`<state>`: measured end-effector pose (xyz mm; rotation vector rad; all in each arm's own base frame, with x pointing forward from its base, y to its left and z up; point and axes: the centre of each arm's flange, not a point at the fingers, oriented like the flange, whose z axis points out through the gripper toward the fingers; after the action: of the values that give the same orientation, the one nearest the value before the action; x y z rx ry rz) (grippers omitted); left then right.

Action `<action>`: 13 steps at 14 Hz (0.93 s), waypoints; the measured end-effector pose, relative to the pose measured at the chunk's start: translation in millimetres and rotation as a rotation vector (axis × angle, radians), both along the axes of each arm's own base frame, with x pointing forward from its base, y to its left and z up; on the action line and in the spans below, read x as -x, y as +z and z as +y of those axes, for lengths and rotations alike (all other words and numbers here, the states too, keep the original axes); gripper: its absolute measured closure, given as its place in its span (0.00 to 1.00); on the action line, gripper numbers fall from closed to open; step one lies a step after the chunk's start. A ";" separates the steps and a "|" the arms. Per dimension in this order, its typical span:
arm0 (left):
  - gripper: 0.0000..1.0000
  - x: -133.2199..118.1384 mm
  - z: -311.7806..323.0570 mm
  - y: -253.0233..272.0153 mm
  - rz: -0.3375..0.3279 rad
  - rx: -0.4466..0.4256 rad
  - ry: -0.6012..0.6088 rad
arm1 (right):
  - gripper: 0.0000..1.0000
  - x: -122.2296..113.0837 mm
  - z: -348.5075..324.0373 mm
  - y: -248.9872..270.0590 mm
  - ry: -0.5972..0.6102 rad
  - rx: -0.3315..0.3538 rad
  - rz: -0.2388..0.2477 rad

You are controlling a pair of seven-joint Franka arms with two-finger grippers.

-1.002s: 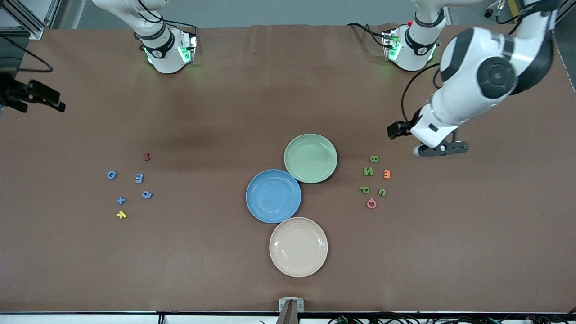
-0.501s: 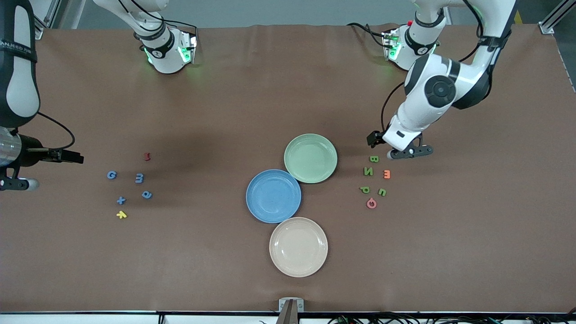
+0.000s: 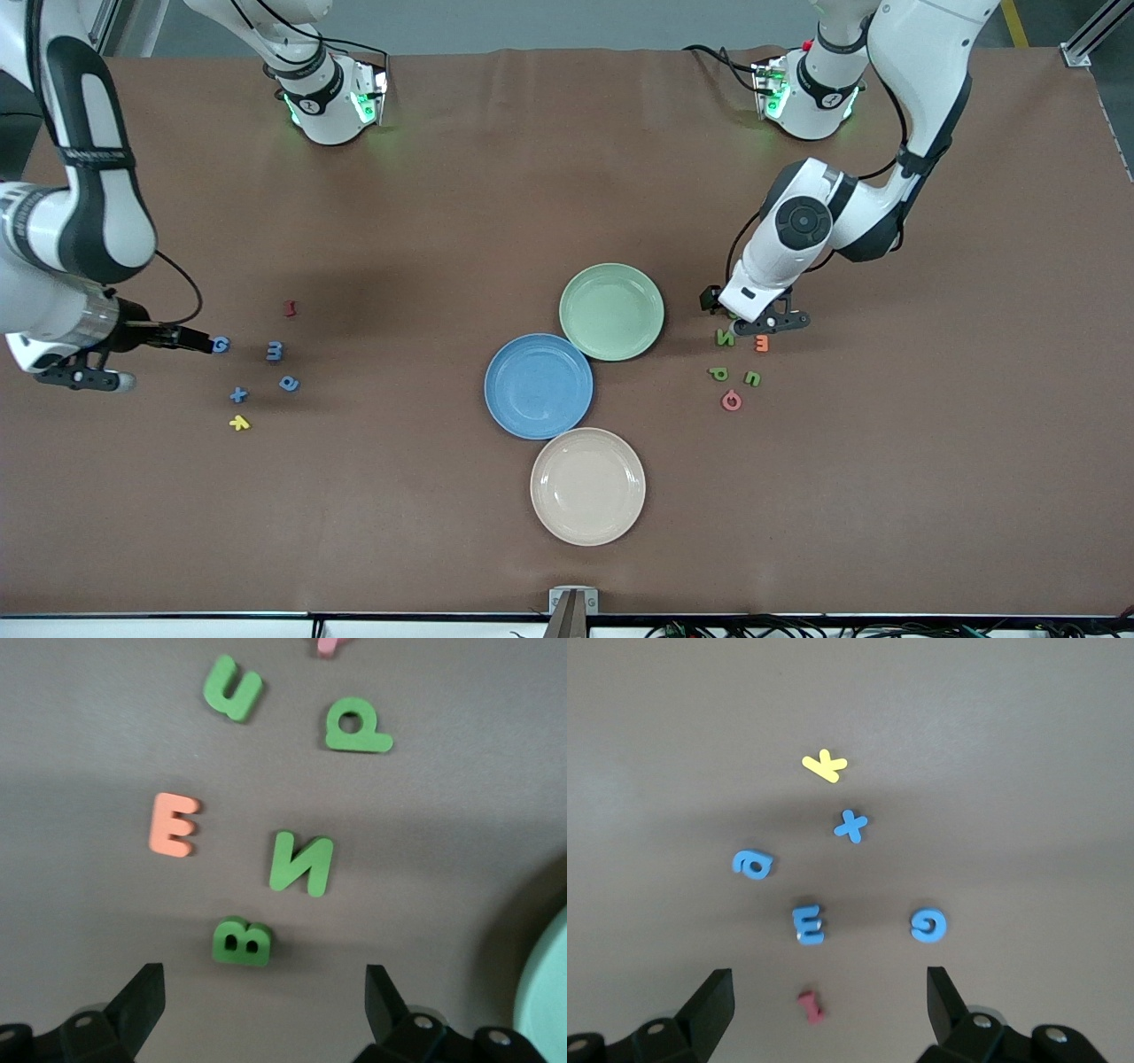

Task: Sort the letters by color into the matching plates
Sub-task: 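Grasp the blue E with the right gripper while the left gripper grasps green B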

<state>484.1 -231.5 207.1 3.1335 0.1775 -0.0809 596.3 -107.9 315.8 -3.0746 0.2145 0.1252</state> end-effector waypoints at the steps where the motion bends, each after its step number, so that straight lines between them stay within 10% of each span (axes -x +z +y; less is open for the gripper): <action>1: 0.02 -0.1 0.0 -6.0 0.005 0.004 0.001 | 0.10 0.5 2.3 -16.1 -0.001 0.002 -0.009; 6: 0.08 -3.8 3.6 -17.9 0.009 0.016 0.014 | 0.44 10.2 30.0 -80.8 -0.022 0.029 -0.069; 13: 0.17 -1.6 7.2 -30.7 0.015 -0.010 -0.029 | 0.45 27.2 46.2 -121.5 -0.011 0.039 -0.064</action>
<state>485.7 -224.3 176.4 3.1465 0.1333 -0.1038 569.1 -61.7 194.3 -3.1101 0.2340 0.0223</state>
